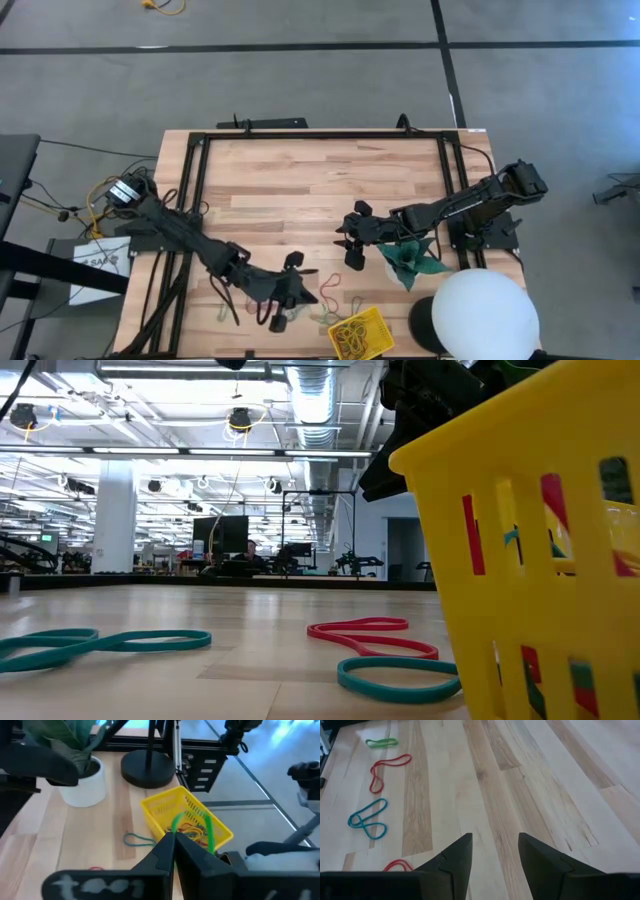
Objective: Pick and place items into bin
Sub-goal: Put the green rubber band into the yellow bin
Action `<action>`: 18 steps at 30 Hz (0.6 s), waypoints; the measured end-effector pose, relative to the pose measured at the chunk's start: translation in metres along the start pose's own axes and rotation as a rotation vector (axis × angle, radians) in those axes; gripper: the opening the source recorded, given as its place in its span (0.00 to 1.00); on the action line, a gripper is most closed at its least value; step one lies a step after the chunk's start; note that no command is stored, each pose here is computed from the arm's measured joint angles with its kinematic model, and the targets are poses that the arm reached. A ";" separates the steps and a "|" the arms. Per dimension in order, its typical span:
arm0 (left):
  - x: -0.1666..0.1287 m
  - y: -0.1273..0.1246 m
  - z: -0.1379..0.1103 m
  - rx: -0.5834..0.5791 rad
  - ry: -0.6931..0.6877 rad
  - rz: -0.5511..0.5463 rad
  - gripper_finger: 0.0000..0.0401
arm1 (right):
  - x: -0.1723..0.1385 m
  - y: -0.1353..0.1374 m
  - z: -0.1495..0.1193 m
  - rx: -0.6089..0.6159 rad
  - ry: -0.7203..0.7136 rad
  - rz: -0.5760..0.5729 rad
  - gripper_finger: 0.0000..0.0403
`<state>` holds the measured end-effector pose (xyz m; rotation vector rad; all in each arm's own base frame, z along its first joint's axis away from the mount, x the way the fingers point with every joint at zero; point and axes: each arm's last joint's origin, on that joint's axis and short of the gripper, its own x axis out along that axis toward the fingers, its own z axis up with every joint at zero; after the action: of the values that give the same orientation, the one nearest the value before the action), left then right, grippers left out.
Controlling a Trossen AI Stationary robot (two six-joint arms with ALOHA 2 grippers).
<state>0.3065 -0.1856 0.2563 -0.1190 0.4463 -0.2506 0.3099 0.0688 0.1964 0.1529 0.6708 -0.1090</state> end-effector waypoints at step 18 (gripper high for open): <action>0.105 -0.016 -0.007 0.157 0.110 -0.085 0.00 | 0.000 0.001 0.002 -0.012 -0.017 0.006 0.38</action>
<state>0.3914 -0.2295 0.2093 0.0299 0.5294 -0.3755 0.3110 0.0690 0.1979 0.1419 0.6538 -0.1006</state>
